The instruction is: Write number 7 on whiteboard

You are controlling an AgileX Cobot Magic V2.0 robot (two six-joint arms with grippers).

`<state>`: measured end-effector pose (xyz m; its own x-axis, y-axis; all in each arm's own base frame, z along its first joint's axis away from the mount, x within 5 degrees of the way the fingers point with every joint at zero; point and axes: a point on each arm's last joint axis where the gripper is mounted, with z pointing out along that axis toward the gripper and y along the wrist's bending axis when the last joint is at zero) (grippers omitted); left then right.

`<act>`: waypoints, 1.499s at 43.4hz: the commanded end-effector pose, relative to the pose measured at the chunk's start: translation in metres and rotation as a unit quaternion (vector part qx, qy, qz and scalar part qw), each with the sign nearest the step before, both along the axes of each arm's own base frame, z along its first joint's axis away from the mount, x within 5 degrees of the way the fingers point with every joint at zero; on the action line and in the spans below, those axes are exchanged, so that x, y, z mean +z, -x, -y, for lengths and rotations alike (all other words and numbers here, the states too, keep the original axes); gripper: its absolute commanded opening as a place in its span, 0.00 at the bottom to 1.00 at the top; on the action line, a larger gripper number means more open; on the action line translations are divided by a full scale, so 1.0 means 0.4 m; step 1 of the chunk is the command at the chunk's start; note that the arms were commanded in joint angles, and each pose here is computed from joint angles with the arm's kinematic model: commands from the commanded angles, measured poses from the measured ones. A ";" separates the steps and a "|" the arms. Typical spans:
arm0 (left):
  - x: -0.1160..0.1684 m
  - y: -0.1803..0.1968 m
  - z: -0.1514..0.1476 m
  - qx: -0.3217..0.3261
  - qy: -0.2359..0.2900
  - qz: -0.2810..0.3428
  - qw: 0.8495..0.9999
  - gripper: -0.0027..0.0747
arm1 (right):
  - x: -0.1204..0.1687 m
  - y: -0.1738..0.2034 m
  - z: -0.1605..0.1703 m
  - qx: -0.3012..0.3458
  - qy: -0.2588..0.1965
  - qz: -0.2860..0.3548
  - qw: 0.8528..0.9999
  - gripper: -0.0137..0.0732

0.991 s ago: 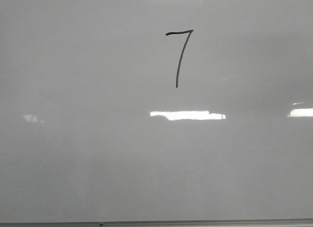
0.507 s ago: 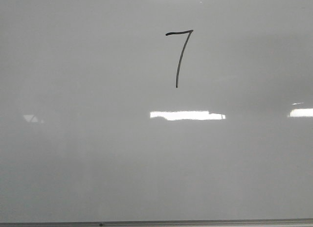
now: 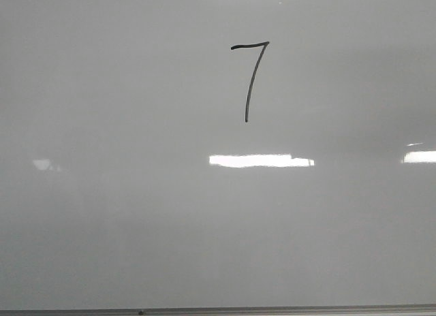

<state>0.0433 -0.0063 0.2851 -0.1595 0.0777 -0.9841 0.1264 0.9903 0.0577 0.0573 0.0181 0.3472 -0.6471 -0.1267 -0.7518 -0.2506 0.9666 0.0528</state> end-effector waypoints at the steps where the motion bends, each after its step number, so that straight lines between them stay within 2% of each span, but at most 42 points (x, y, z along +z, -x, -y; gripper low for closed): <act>1: -0.007 -0.001 -0.006 0.016 0.039 0.090 0.995 0.01 | 0.026 -0.008 0.001 -0.007 -0.006 0.038 0.999 0.02; 15: -0.160 -0.023 -0.004 0.014 0.051 0.144 0.988 0.01 | 0.026 -0.008 0.001 -0.007 -0.006 0.038 0.999 0.02; 20: -0.190 -0.029 -0.003 0.014 0.049 0.135 0.989 0.01 | 0.025 -0.007 0.002 -0.007 -0.005 0.037 0.999 0.02; 31: -0.179 -0.027 -0.003 0.013 0.028 0.157 0.987 0.01 | 0.025 -0.007 0.002 -0.007 -0.005 0.037 0.999 0.02; 65: -0.179 -0.028 -0.010 0.036 0.025 0.158 0.986 0.01 | 0.025 -0.007 0.002 -0.007 -0.005 0.037 0.999 0.02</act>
<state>0.0561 -0.0025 0.2089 0.0654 0.0442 -0.9969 0.0421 0.9980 0.0470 0.0568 0.0180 0.3473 -0.6455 -0.1263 -0.7532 -0.2507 0.9666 0.0528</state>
